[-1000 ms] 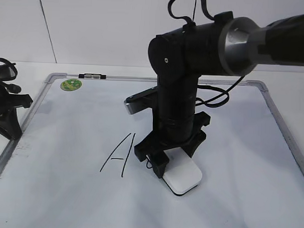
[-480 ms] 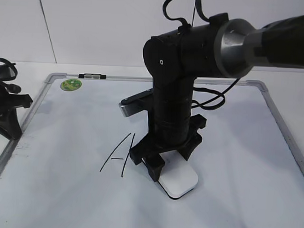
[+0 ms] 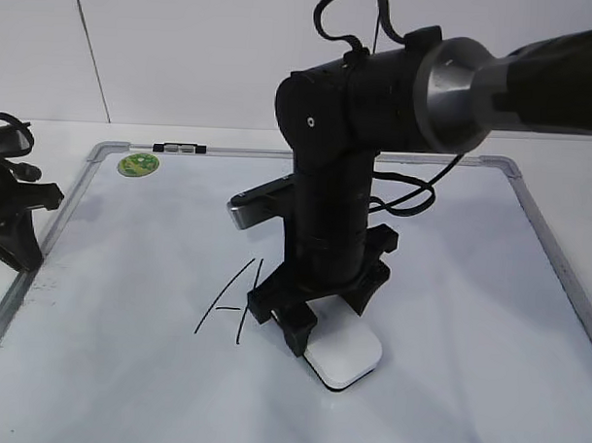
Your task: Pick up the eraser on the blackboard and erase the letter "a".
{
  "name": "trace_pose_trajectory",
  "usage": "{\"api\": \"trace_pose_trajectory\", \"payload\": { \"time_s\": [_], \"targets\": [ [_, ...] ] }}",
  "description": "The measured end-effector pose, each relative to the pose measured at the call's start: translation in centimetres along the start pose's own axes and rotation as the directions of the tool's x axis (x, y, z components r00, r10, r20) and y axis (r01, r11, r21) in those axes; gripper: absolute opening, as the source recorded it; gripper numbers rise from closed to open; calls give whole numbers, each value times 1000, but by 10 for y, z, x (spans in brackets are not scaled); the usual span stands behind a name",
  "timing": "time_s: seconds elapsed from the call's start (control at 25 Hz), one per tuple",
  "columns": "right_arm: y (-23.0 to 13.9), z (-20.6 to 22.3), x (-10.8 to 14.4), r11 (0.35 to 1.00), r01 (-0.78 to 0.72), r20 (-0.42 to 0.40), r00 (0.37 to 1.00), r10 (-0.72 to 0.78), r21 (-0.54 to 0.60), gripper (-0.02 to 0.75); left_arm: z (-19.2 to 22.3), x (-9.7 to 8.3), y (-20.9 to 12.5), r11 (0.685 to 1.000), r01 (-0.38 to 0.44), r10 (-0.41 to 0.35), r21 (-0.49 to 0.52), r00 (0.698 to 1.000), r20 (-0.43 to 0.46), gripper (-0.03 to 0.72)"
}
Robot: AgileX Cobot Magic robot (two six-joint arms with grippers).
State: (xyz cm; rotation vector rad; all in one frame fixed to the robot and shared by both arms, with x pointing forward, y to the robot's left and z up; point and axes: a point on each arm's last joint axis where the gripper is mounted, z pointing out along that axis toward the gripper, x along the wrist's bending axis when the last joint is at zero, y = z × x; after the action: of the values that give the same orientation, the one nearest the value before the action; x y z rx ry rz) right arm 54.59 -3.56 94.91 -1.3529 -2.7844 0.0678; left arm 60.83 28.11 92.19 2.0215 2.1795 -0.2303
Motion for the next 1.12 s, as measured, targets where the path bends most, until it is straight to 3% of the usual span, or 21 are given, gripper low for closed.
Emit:
{"api": "trace_pose_trajectory", "payload": {
  "time_s": [0.24,0.52,0.76,1.12],
  "targets": [
    [-1,0,17,999,42,2,999,-42,1,565,0,0,0,1000,0,0,0,1000,0,28],
    [-1,0,17,999,42,16,999,-42,1,565,0,0,0,1000,0,0,0,1000,0,28],
    [-3,-4,14,999,36,79,996,-35,-12,565,0,0,0,1000,0,0,0,1000,0,28],
    [-15,-51,4,991,21,184,983,4,-130,565,0,0,0,1000,0,0,0,1000,0,27]
  ]
}}
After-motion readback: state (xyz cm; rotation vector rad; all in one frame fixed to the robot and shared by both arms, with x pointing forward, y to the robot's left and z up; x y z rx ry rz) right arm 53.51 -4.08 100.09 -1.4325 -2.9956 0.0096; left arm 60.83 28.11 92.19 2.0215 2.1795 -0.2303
